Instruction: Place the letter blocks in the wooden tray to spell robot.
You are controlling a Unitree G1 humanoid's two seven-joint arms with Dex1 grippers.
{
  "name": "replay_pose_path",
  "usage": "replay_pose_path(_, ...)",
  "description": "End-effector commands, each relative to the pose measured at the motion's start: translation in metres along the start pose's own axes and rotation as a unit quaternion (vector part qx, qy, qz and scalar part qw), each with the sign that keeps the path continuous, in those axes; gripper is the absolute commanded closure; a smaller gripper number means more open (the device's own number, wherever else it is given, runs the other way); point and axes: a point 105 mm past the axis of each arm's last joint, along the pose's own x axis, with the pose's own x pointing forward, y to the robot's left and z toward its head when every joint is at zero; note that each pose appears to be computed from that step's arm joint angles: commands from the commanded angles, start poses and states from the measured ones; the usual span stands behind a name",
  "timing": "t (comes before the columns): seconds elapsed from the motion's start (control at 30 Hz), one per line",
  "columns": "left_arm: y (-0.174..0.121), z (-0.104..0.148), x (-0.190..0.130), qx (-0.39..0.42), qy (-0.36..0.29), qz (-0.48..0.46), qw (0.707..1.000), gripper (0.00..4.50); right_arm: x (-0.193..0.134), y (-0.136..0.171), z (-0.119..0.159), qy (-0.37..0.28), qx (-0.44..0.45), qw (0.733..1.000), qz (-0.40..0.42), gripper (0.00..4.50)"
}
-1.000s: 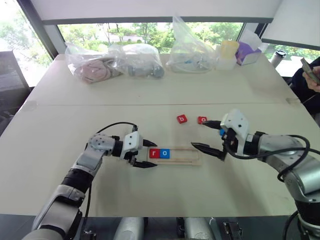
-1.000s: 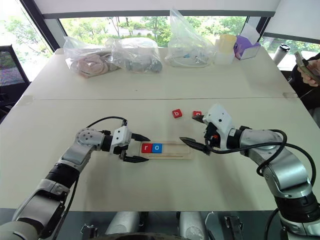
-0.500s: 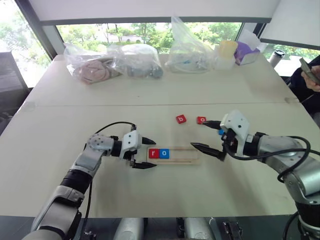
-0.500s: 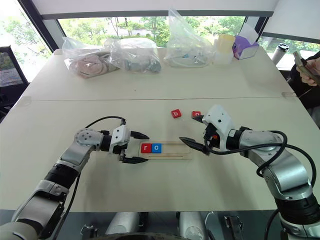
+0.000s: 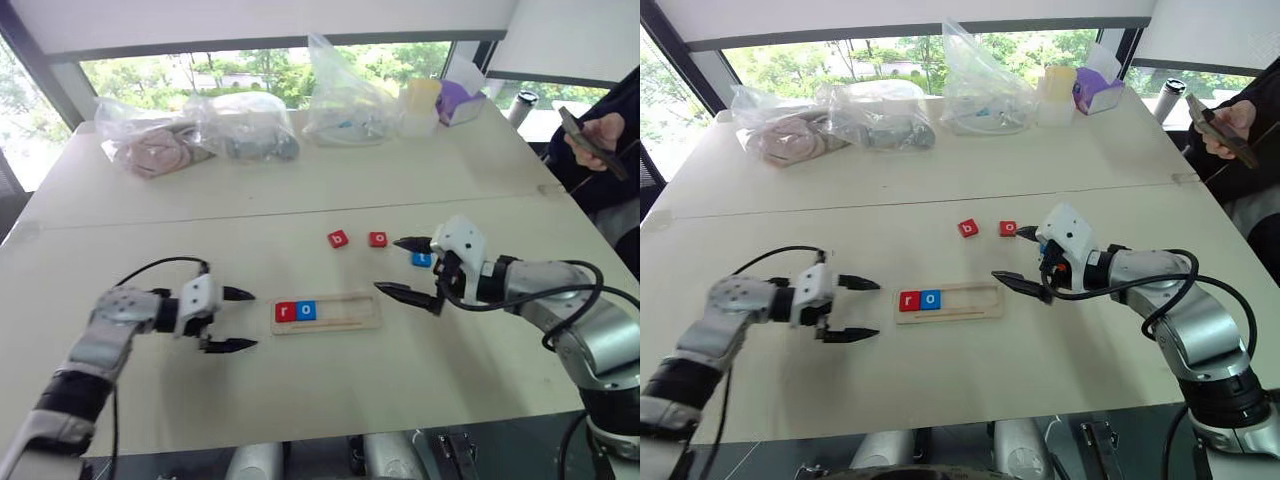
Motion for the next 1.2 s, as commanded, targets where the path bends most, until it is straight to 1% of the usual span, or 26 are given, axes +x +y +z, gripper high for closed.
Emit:
replay_pose_path(0.03,0.0,-0.004,-0.013,-0.034,0.008,0.043,0.998,0.03,0.006,-0.001,0.012,-0.022,-0.022,1.0,0.0,0.0)
replay_pose_path(0.13,0.008,0.024,-0.014,-0.036,-0.043,0.091,0.994,0.03,0.013,-0.006,0.012,-0.025,-0.023,0.999,-0.013,0.0)
replay_pose_path(0.2,0.015,0.046,-0.017,-0.044,-0.085,0.131,0.987,0.03,0.02,-0.009,0.01,-0.026,-0.018,0.999,-0.025,0.0)
replay_pose_path(0.3,0.021,0.078,-0.026,-0.054,-0.146,0.181,0.971,0.03,0.036,-0.017,0.006,-0.013,-0.018,0.998,-0.067,0.0)
replay_pose_path(0.4,0.021,0.097,-0.032,-0.063,-0.175,0.203,0.961,0.03,0.05,-0.021,0.007,-0.011,-0.006,0.996,-0.091,0.0)
replay_pose_path(0.47,0.018,0.115,-0.038,-0.062,-0.205,0.208,0.955,0.03,0.065,-0.02,0.012,-0.014,0.025,0.994,-0.105,0.0)
replay_pose_path(0.53,0.013,0.127,-0.039,-0.063,-0.218,0.205,0.952,0.03,0.08,-0.022,0.01,-0.003,0.059,0.989,-0.135,0.0)
replay_pose_path(0.63,0.009,0.137,-0.037,-0.062,-0.222,0.204,0.951,0.03,0.091,-0.03,0.003,0.022,0.097,0.979,-0.177,0.0)
replay_pose_path(0.73,0.007,0.145,-0.034,-0.059,-0.229,0.208,0.949,0.03,0.106,-0.029,0.002,0.03,0.111,0.975,-0.193,0.0)
replay_pose_path(0.9,0.006,0.148,-0.032,-0.06,-0.233,0.214,0.947,0.03,0.117,-0.036,-0.011,0.063,0.102,0.964,-0.236,0.0)
replay_pose_path(1.2,0.004,0.146,-0.03,-0.061,-0.23,0.219,0.946,0.03,0.138,-0.031,-0.023,0.073,0.13,0.964,-0.222,0.0)
